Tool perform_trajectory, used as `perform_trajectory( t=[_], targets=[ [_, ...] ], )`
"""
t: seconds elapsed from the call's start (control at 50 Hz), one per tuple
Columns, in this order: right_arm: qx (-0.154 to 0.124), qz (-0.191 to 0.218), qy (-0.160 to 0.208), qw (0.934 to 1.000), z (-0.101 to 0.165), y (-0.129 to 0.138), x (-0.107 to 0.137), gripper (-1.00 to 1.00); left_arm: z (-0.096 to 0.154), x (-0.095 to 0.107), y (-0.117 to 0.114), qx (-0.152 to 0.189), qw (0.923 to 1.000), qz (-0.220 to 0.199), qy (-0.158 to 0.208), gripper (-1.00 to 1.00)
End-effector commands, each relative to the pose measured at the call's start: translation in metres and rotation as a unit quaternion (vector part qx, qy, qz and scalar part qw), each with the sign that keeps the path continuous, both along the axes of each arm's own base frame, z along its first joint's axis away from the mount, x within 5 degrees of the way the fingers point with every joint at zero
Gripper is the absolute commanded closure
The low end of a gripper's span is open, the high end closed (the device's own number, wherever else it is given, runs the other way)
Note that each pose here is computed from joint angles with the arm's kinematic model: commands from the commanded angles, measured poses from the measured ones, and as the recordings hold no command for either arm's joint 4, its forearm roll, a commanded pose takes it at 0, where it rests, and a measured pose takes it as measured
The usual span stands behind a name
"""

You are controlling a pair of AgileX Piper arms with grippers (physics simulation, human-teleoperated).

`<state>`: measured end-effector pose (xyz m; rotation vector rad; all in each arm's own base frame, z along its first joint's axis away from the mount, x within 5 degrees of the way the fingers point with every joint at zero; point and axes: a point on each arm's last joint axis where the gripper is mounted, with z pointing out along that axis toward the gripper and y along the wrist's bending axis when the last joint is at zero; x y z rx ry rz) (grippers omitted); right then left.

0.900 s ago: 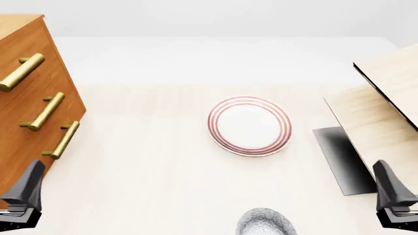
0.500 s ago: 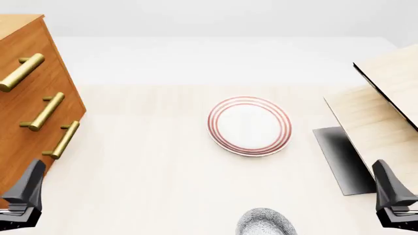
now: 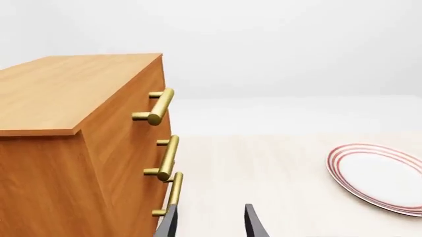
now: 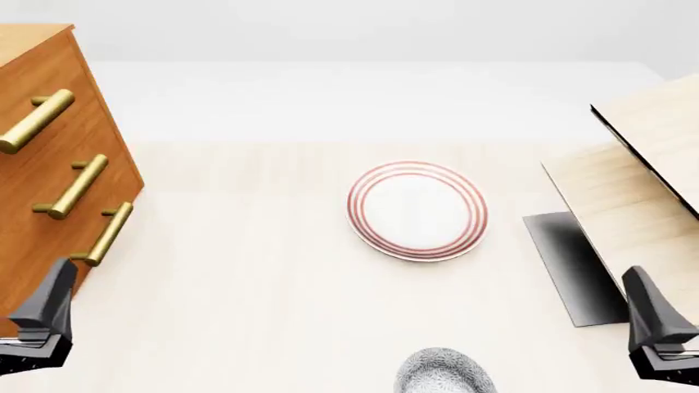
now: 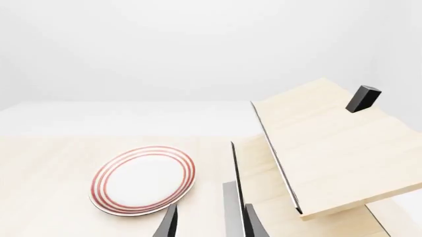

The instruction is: Open the top drawer of the cabinet and put the bowl in it.

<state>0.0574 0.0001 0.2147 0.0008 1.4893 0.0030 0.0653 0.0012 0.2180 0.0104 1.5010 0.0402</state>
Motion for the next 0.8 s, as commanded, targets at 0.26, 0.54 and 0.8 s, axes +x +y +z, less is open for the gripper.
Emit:
perform_trajectory(
  t=[0.26, 0.54, 0.8],
  targets=[
    [0.000, 0.000, -0.001, 1.0000, 0.000, 0.000, 0.000, -1.00, 0.044, 0.026, 0.001, 0.126, 0.9915, 0.008, 0.032, -1.00],
    [0.000, 0.000, -0.001, 1.0000, 0.000, 0.000, 0.000, -1.00, 0.056, 0.040, 0.007, 0.251, 0.9649, 0.033, 0.069, -1.00],
    [0.000, 0.000, 0.000, 1.0000, 0.000, 0.000, 0.000, -1.00, 0.067, 0.051, 0.008, 0.333, 0.9394, 0.032, 0.075, -1.00]
  ],
)
